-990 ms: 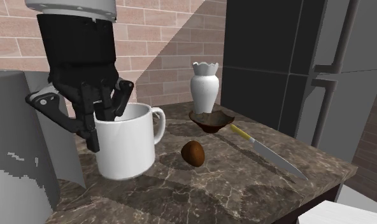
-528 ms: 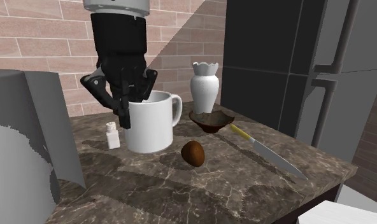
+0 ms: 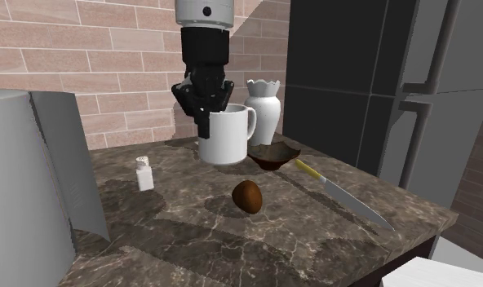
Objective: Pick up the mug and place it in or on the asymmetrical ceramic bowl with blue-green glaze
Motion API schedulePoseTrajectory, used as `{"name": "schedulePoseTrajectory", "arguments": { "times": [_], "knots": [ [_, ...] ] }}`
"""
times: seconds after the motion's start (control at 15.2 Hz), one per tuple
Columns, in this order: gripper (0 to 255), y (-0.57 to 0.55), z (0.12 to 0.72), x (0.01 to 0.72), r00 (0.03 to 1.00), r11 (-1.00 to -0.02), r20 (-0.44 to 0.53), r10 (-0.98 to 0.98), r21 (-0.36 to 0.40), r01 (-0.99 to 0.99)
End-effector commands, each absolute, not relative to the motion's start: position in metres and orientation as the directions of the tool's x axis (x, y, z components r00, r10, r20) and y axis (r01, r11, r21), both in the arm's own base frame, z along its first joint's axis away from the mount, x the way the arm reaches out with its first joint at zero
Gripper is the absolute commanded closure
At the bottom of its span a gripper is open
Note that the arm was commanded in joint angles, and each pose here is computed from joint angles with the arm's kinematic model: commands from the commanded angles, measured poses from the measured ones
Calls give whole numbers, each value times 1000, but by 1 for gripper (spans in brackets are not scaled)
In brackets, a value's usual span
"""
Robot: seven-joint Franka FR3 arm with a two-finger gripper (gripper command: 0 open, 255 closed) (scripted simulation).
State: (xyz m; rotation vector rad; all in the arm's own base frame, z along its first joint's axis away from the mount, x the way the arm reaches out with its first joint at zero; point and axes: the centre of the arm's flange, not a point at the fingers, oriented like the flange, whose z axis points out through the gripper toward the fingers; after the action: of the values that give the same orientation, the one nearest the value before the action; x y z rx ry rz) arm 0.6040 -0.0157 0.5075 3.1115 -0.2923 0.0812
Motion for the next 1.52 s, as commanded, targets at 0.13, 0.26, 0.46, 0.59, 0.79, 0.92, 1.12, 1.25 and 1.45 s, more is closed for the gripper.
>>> {"name": "schedulePoseTrajectory", "arguments": {
  "times": [0.13, 0.26, 0.46, 0.59, 0.79, 0.92, 1.12, 1.25, 1.45],
  "knots": [
    [255, -67, 508, 597, 981, -983, 54, -184, 10, -185],
    [255, -93, 510, 595, 981, -983, 54, -184, 10, -185],
    [255, -132, 511, 592, 981, -983, 54, -184, 10, -185],
    [255, -159, 513, 590, 981, -983, 54, -184, 10, -185],
    [255, -198, 514, 587, 981, -983, 54, -184, 10, -185],
    [255, -224, 516, 585, 981, -983, 54, -184, 10, -185],
    [255, -264, 517, 582, 981, -983, 54, -184, 10, -185],
    [255, -290, 519, 580, 981, -983, 54, -184, 10, -185],
    [255, -330, 520, 576, 981, -983, 54, -184, 10, -185]
  ]
}}
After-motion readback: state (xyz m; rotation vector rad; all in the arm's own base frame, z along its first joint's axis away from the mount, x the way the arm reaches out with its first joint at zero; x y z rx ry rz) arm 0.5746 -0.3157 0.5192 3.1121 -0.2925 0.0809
